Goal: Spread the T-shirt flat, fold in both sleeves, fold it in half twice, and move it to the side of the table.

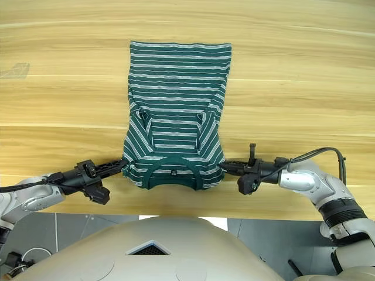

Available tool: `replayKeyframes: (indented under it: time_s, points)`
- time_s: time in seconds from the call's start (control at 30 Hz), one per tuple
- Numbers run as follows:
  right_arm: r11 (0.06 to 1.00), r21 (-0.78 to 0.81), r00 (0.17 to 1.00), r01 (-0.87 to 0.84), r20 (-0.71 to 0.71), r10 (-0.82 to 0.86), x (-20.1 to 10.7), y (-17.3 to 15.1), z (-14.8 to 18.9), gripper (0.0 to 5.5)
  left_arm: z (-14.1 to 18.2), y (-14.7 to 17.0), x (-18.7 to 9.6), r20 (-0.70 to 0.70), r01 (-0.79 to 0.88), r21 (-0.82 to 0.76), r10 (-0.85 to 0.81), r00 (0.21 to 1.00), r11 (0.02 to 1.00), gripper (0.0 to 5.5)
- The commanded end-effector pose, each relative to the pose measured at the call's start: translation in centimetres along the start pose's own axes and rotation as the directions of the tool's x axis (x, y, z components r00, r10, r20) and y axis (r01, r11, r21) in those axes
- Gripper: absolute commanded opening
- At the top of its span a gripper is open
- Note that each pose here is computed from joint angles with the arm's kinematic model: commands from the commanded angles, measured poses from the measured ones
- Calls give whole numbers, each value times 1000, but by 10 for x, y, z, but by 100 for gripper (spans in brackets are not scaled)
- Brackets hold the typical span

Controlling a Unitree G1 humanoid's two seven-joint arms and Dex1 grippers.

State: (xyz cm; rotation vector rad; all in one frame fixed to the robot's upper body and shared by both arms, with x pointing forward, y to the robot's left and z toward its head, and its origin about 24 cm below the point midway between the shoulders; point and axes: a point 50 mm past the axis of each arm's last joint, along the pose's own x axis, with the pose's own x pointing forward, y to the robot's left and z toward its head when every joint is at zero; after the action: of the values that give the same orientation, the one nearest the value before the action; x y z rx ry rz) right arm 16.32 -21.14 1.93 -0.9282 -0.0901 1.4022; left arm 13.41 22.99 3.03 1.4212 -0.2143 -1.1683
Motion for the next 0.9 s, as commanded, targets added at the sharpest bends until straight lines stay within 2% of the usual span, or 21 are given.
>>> replayKeyframes:
  time_s: [0.03, 0.2, 0.33, 0.6, 0.77, 0.9]
  points:
    - [945, 324, 999, -36, -6, 41, -8, -12, 12, 1, -9, 30, -23, -132, -13, -222, -17, 991, 975, 0]
    - [800, 576, 986, -167, 113, 124, -20, -18, 37, 1, 2, 62, -39, -113, -41, -427, -8, 994, 903, 0]
    - [747, 630, 977, -212, 143, 156, -22, -15, 43, 1, 18, 67, -32, -36, -26, -512, 9, 999, 859, 0]
    - [746, 630, 976, -217, 121, 181, -27, -16, 42, 1, 47, 42, -29, 52, 137, -597, -132, 990, 791, 0]
    - [744, 657, 993, -122, 86, 86, -45, -21, 46, 1, 56, 34, -42, 16, 112, -645, -133, 991, 756, 0]
    - [739, 664, 994, -111, 84, 74, -50, -14, 56, 1, 73, 32, -48, 42, 148, -650, -159, 986, 746, 0]
